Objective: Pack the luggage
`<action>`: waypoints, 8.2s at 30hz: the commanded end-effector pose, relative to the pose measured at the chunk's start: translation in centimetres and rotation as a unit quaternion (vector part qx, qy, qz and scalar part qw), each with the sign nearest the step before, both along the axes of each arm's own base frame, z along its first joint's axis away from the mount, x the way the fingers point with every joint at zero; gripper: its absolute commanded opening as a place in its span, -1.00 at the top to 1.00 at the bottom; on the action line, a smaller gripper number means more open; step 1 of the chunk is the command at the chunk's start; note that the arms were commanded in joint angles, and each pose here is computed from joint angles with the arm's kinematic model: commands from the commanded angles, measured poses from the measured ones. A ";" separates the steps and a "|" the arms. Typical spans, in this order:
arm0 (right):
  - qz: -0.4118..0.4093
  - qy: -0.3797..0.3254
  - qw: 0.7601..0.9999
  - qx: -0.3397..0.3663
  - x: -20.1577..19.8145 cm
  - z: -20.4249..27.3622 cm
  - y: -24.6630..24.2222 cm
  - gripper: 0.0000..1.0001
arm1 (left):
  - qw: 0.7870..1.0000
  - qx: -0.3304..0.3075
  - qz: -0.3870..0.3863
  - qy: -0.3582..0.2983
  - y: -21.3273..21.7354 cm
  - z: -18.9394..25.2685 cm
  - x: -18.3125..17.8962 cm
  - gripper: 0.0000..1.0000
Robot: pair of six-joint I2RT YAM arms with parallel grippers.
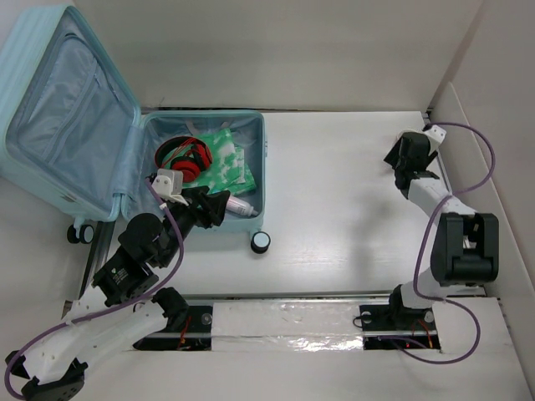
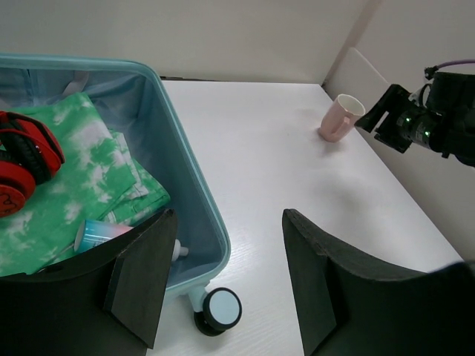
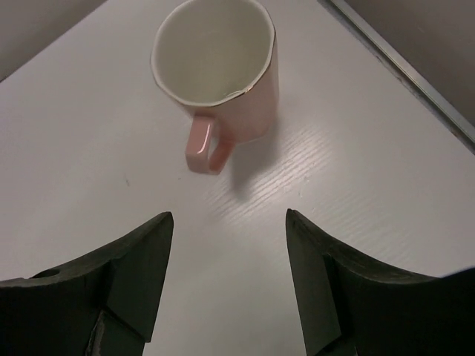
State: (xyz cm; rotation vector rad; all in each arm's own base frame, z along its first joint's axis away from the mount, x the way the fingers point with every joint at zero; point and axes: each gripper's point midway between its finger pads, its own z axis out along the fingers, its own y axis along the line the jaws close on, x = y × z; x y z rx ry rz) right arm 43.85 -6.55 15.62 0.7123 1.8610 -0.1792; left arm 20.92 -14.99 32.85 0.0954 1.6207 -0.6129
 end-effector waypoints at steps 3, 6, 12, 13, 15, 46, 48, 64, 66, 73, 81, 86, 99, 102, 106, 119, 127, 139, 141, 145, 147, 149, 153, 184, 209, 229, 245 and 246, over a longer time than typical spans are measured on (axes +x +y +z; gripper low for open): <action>0.034 0.020 0.999 -0.019 4.1 0.5 -0.8 -0.36 | 1.000 -0.016 -0.007 -0.018 -0.2 1.0 -0.1 -0.11; 0.046 0.040 0.998 -0.029 5.7 -0.4 -1.5 -0.36 | 1.000 -0.019 -0.009 -0.020 -0.1 1.2 -0.3 -0.11; 0.037 0.089 0.995 0.004 6.8 -3.4 -3.7 -0.35 | 0.999 -0.020 -0.012 -0.022 -0.1 1.3 -0.4 -0.11; 0.039 0.093 0.995 0.013 7.0 -3.9 -3.9 -0.35 | 0.999 -0.022 -0.012 -0.023 -0.1 1.3 -0.4 -0.11; 0.045 0.097 0.994 0.023 7.2 -4.5 -4.1 -0.33 | 0.999 -0.023 -0.012 -0.024 -0.1 1.4 -0.5 -0.11; 0.580 -0.083 0.811 0.008 -2.6 14.4 37.5 1.00 | 0.998 -0.045 0.005 -0.044 1.5 2.7 -1.1 -0.11; 0.626 -0.085 0.775 0.020 -4.4 14.6 41.6 1.00 | 0.998 -0.046 0.005 -0.044 1.5 2.8 -1.2 -0.11; 0.701 -0.010 0.712 0.040 -1.3 5.6 56.4 1.00 | 0.997 -0.061 0.007 -0.057 2.2 3.5 -1.8 -0.11; 0.696 0.011 0.717 0.045 -1.3 3.4 55.6 1.00 | 0.996 -0.064 0.007 -0.060 2.3 3.7 -1.9 -0.10; 0.676 0.037 0.734 0.053 -0.3 1.4 52.4 0.98 | 0.997 -0.060 0.006 -0.056 2.1 3.5 -1.7 -0.11; 0.679 0.044 0.731 0.053 -2.1 1.7 51.0 0.81 | 0.997 -0.055 0.016 -0.052 2.2 3.2 -1.3 -0.11; 0.681 0.048 0.730 0.037 -0.9 3.1 51.1 0.27 | 0.997 -0.047 0.027 -0.046 2.3 2.8 -0.9 -0.11; 0.631 -0.077 0.772 0.030 3.5 14.8 46.9 -0.60 | 0.997 -0.022 0.073 -0.024 2.9 1.2 0.8 -0.11; 0.613 -0.098 0.783 0.023 1.9 14.3 44.8 0.22 | 0.996 -0.012 0.092 -0.016 3.1 0.7 1.4 -0.10; 0.581 -0.216 0.784 0.033 -4.5 19.8 40.2 1.00 | 0.992 -0.009 0.127 0.000 3.9 -0.1 2.6 0.20; 0.540 -0.168 0.825 -0.007 -14.0 12.5 29.5 1.00 | 0.930 -0.066 0.353 0.074 14.2 -1.7 6.6 0.94; 0.578 -0.183 0.795 0.021 -15.2 12.1 29.8 0.87 | 0.831 0.002 0.549 0.093 23.8 -0.4 2.9 0.04; 0.593 -0.176 0.786 0.004 -16.7 13.0 30.3 0.81 | 0.704 0.050 0.687 0.172 31.6 -3.5 1.1 -0.60; 0.597 -0.179 0.782 0.001 -17.0 13.4 30.5 0.81 | 0.685 0.062 0.706 0.169 32.3 -3.1 1.1 -0.58; 0.608 -0.183 0.772 -0.001 -17.7 13.7 31.0 0.82 | 0.623 0.077 0.750 0.208 36.2 -3.9 0.4 -0.48; 0.613 -0.182 0.769 -0.003 -18.0 13.6 31.5 0.82 | 0.608 0.066 0.759 0.224 37.9 -4.8 -0.2 -0.39; 0.612 -0.177 0.770 -0.005 -17.9 13.3 31.7 0.82 | 0.614 0.064 0.755 0.221 38.1 -4.7 -0.1 -0.34; 0.627 -0.169 0.760 -0.006 -18.2 12.9 32.8 0.82 | 0.622 0.057 0.751 0.212 38.4 -3.7 1.1 -0.04; 0.520 -0.130 0.844 -0.020 -15.0 10.0 30.6 0.80 | 0.928 0.357 0.088 0.056 -10.4 -8.4 -3.5 -0.32; 0.485 -0.115 0.867 -0.018 -12.9 8.2 28.6 1.00 | 0.900 -0.081 0.404 0.145 19.0 0.2 14.4 0.32; 0.441 -0.079 0.893 -0.030 -10.8 6.4 26.3 1.00 | 0.810 -0.193 0.437 0.341 26.8 -19.9 18.9 0.17; 0.329 -0.114 0.937 -0.017 -10.2 10.7 15.0 0.93 | 0.870 -0.273 0.251 0.324 5.3 -22.8 9.0 0.22; 0.334 -0.117 0.935 -0.014 -10.3 10.9 15.2 0.88 | 0.876 -0.268 0.232 0.328 3.9 -23.0 8.0 0.23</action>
